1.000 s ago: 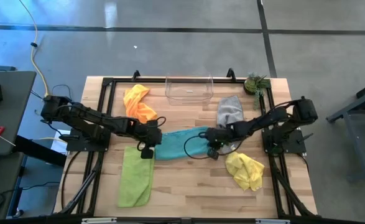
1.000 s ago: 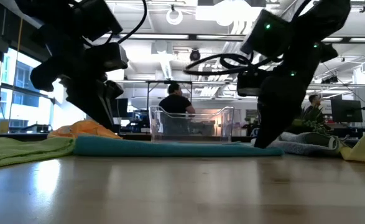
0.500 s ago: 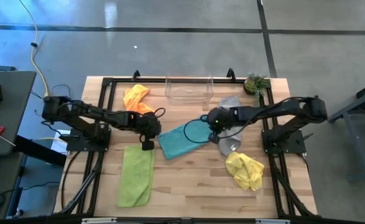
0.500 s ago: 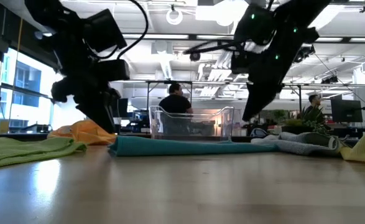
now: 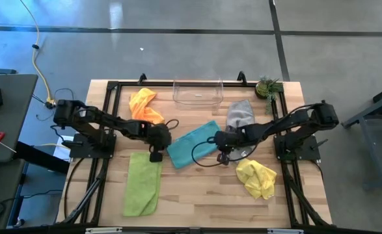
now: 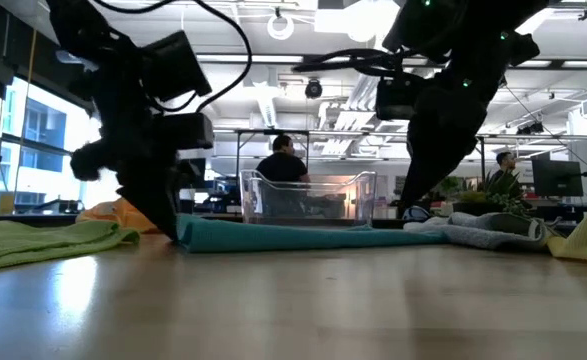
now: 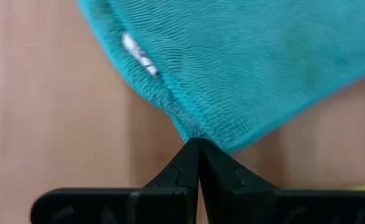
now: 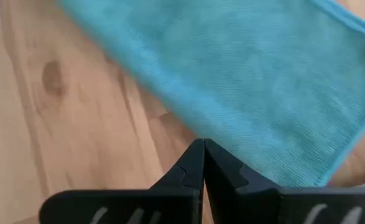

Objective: Fold microfiber towels
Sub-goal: Fold the blue towel on the table

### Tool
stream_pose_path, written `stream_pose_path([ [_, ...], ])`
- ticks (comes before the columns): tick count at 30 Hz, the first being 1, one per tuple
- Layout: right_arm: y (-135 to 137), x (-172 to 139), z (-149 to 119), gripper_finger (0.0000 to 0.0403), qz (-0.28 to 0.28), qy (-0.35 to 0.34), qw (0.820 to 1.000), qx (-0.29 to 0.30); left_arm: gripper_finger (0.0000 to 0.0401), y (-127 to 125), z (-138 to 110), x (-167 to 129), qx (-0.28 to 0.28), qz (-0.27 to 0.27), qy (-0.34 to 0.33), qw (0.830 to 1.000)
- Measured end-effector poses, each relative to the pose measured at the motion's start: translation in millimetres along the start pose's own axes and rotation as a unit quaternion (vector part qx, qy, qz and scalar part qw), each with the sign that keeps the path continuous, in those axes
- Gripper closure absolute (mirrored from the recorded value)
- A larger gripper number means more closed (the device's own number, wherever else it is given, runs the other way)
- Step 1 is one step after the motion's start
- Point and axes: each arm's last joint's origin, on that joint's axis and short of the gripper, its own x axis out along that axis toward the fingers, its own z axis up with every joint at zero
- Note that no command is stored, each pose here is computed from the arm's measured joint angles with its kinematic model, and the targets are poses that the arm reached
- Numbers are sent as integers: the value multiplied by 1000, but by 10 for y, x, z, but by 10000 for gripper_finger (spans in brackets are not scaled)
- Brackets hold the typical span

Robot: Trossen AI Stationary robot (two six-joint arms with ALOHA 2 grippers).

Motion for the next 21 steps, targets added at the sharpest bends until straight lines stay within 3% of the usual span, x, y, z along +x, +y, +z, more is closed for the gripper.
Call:
stream_pose_path([
  [8,-199,27,30,402,-30,5,1000,-3,401,-418,-26,-19,-10,-48,7,999],
  [14,-350,105,-20,402,-29,-5,1000,7,401,-759,49,-40,-7,-88,-52,995],
  [21,-349,142,-46,402,-6,-22,1000,16,401,-893,202,-205,24,-112,-93,989],
])
